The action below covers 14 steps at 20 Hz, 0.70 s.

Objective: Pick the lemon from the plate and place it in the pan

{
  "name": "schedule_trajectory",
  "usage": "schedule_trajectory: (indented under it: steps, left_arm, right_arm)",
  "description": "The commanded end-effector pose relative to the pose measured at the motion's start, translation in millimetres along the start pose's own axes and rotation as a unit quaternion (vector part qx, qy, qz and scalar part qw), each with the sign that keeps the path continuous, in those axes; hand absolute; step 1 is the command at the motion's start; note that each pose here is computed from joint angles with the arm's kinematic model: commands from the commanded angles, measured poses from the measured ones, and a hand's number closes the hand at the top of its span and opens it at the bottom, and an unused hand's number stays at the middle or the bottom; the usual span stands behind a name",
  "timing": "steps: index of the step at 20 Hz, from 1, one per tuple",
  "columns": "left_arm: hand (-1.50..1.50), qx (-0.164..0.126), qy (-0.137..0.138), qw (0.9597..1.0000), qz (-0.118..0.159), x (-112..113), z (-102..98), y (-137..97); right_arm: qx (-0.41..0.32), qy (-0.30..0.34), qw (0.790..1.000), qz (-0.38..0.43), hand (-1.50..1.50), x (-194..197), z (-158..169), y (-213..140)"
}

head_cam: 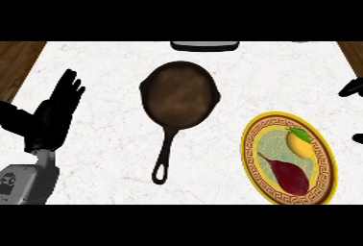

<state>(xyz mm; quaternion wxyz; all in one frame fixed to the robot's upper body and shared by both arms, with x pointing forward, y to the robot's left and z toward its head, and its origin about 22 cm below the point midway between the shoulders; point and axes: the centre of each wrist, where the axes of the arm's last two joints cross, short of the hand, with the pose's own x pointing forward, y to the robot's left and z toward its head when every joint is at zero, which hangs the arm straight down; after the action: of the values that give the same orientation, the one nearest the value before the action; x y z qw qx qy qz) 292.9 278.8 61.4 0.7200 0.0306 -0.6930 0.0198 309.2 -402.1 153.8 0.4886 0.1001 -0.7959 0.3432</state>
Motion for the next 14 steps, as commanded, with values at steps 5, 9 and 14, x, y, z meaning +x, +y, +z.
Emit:
schedule_trajectory:
  steps: [5,9,14]
  left_arm:
    - [0.00,-0.010,-0.003,0.9999,-0.013,4,-1,-11]
    - [0.00,-0.019,-0.010,0.9997,-0.007,5,-5,-25]
    - [0.00,-0.019,-0.005,0.9998,-0.009,14,0,-17]
  right_arm:
    - [0.096,-0.046,0.988,0.115,-1.50,28,20,-42]
    - [0.141,-0.037,0.974,0.172,-1.50,19,6,-34]
    - [0.220,-0.008,0.931,0.291,-1.50,16,-11,-21]
